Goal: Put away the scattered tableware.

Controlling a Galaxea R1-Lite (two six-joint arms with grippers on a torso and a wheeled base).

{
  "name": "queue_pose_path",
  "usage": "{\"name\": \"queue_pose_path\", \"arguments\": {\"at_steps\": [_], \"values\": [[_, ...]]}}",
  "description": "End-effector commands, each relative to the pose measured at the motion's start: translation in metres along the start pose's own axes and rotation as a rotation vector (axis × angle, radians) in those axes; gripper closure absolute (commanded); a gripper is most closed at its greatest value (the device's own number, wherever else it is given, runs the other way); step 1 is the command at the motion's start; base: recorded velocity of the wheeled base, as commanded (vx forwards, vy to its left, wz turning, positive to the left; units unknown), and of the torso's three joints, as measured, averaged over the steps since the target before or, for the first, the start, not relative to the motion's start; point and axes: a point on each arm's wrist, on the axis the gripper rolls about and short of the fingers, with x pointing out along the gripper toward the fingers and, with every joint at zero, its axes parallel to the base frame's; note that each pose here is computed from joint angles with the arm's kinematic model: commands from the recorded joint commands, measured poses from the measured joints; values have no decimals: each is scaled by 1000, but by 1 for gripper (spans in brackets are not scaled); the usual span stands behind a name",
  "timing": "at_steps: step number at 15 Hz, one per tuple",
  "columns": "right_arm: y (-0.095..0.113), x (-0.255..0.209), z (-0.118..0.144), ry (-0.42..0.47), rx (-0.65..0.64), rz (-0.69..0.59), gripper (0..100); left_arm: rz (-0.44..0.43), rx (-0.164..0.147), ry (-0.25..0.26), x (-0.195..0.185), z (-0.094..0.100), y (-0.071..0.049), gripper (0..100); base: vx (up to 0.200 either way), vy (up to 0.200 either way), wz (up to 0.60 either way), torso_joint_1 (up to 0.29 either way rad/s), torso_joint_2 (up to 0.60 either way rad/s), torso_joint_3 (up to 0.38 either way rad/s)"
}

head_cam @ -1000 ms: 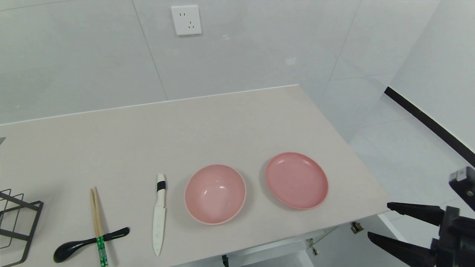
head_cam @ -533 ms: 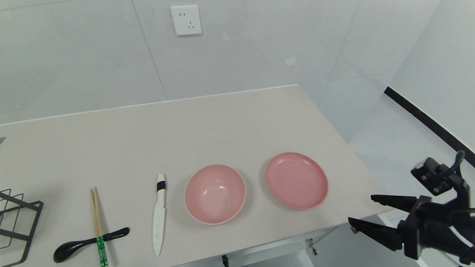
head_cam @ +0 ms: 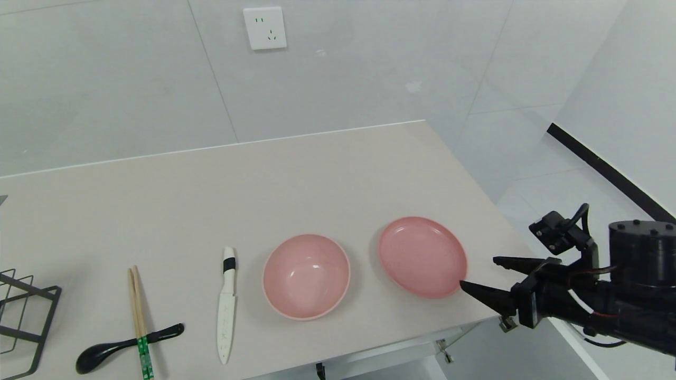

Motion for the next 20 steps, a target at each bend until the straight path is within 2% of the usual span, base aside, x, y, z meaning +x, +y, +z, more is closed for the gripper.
{"name": "queue_pose_path", "arguments": {"at_steps": [1, 9, 14, 15, 20], "values": [[-6, 18, -10, 52, 19, -5, 0, 0, 0, 1, 0, 0, 0, 0, 0, 0, 0, 0, 0, 0], [-20, 48, 0, 37, 18, -62, 0, 2, -6, 0, 0, 0, 0, 0, 0, 0, 0, 0, 0, 0], [-28, 70, -8, -1, 5, -72, 0, 2, -10, 0, 0, 0, 0, 0, 0, 0, 0, 0, 0, 0], [-30, 75, -9, -12, 2, -116, 0, 2, -10, 0, 0, 0, 0, 0, 0, 0, 0, 0, 0, 0], [-30, 84, -13, -8, -2, -114, 0, 2, -10, 0, 0, 0, 0, 0, 0, 0, 0, 0, 0, 0]]}}
